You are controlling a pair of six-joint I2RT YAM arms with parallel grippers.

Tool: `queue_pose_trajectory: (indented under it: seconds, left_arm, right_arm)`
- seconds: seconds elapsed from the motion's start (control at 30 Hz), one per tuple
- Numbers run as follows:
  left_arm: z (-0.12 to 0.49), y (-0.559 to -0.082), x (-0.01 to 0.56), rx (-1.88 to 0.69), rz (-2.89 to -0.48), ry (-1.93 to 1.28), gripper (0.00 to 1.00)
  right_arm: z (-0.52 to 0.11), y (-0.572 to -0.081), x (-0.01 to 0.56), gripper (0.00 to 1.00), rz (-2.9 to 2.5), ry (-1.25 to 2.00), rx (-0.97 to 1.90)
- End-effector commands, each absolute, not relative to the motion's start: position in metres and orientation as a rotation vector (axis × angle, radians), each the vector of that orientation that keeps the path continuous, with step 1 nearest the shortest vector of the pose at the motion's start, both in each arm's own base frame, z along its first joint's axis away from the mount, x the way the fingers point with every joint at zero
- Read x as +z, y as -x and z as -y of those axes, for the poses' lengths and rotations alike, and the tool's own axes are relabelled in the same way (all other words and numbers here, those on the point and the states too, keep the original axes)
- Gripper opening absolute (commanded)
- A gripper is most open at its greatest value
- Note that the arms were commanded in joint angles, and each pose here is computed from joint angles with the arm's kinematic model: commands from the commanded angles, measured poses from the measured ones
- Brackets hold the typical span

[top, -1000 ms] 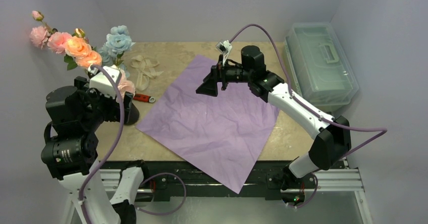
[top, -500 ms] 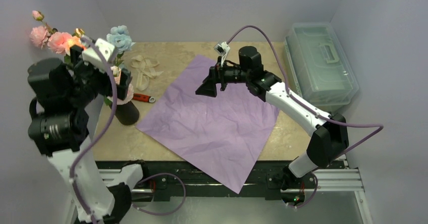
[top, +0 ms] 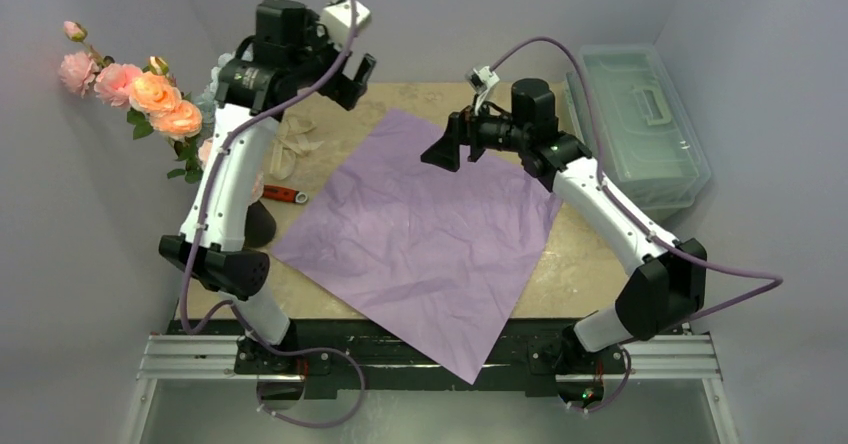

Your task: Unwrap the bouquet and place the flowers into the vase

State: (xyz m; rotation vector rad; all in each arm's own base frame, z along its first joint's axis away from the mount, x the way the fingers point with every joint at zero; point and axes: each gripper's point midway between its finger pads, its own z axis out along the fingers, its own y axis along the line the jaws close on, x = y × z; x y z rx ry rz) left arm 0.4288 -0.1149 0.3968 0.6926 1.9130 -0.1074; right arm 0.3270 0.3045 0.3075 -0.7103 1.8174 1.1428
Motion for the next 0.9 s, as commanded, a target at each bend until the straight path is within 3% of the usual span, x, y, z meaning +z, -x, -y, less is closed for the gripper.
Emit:
queue_pose_trajectory:
  seconds: [0.0, 0.13, 0.3, 0.63, 0.87]
  left_arm:
    - [0.176, -0.422, 0.413, -0.122, -1.812, -0.755, 1.0]
    - [0.241, -0.4, 0.365, -0.194, -1.848, -0.91, 1.0]
    - [0.276, -0.374, 0.32, -0.348, -1.888, -0.984, 1.0]
    - [0.258, -0.336, 0.207, -0.347, -2.087, -1.202, 1.0]
    - [0.247, -0.322, 0.177, -0.337, -2.153, -1.24, 1.0]
  right_arm:
    - [-0.253, -0.345, 0.294, 0.98, -1.918, 0.683, 0.942]
    - [-0.204, -0.353, 0.259, 0.98, -2.033, 0.705, 0.771]
    - [-0.133, -0.369, 0.21, 0.96, -2.192, 0.74, 0.489]
    - [-0.07, -0.418, 0.132, 0.86, -2.416, 0.845, 0.251]
    - [-0.047, -0.443, 0.099, 0.92, -2.495, 0.898, 0.246]
